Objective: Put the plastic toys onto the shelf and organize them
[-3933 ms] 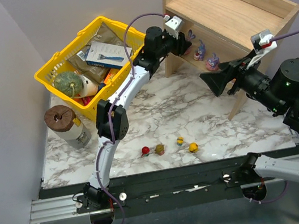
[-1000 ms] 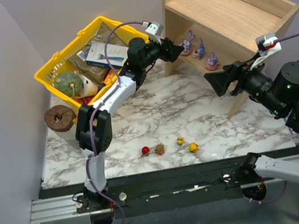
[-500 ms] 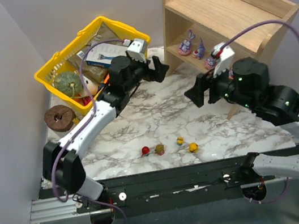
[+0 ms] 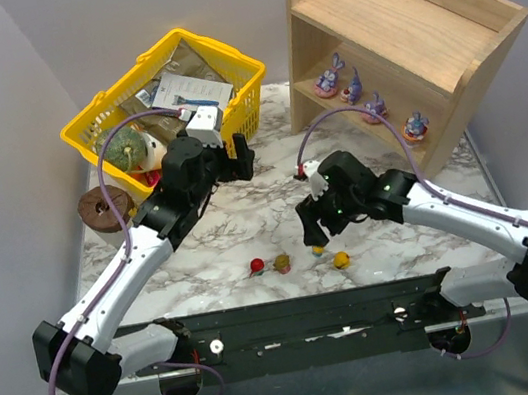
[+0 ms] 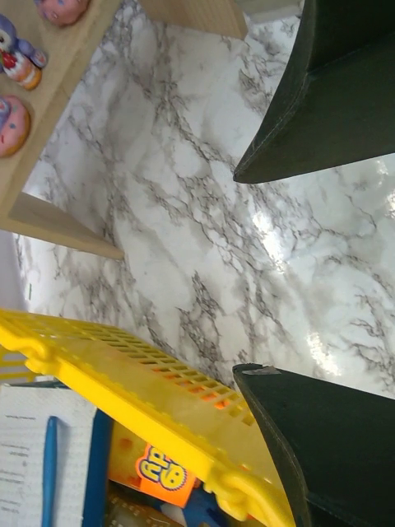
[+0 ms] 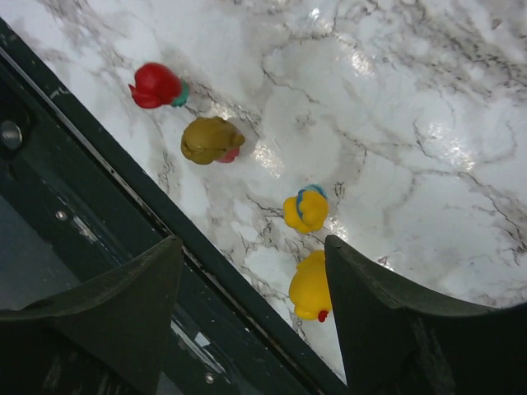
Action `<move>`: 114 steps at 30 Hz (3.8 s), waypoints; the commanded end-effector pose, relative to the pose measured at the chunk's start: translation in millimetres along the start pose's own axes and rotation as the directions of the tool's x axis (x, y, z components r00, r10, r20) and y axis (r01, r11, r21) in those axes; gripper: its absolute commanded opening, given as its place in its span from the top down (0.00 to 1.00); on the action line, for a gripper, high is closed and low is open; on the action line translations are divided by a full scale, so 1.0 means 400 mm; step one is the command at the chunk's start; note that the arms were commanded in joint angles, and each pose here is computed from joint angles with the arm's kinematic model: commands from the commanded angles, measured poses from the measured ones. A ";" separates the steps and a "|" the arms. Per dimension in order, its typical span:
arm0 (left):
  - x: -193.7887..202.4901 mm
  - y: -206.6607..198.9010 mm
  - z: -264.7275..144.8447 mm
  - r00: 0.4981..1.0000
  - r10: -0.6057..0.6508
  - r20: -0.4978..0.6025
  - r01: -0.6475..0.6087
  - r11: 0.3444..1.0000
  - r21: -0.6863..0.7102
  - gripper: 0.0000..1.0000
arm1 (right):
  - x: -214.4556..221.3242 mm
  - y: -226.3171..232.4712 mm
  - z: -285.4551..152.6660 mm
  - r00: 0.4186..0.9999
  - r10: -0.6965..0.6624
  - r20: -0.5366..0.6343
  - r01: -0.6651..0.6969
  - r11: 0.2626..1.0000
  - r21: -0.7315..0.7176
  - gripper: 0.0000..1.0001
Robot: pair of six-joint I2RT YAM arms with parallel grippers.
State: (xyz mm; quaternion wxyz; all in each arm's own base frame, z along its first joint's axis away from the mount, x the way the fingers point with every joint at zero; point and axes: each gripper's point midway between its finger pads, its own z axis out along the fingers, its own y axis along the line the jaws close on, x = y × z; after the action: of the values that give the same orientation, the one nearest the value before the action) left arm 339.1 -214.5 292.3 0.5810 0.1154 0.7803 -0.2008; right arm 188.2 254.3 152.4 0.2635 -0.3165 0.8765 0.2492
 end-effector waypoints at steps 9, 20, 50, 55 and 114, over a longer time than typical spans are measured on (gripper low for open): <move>0.015 0.042 -0.057 1.000 0.008 -0.015 -0.008 0.998 -0.059 0.01 | 0.088 -0.025 0.121 0.990 -0.017 -0.143 0.017 1.000 0.000 0.32; 0.016 0.048 -0.044 0.999 0.017 -0.028 -0.019 0.998 -0.054 0.01 | 0.132 -0.073 0.174 0.980 0.004 -0.201 0.019 0.993 0.114 0.37; 0.019 0.056 -0.042 0.999 0.011 -0.035 -0.012 0.999 -0.031 0.01 | 0.092 -0.078 0.168 0.963 0.123 -0.241 -0.072 0.975 0.210 0.99; 0.019 0.033 -0.046 0.999 0.020 -0.033 -0.019 0.999 0.026 0.01 | 0.018 -0.060 0.078 0.963 0.152 -0.224 -0.094 0.963 0.252 0.99; -0.064 -0.510 -0.028 0.926 0.217 0.308 -0.374 0.632 0.679 0.33 | -0.306 0.022 -0.414 0.944 0.298 0.139 -0.317 0.938 0.143 0.99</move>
State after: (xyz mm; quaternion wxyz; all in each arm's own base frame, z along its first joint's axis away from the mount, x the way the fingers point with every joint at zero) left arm 244.7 -386.3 345.5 0.5696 0.4468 0.5534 -0.4120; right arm 232.6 212.7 352.3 0.3213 -0.1338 0.9133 0.2117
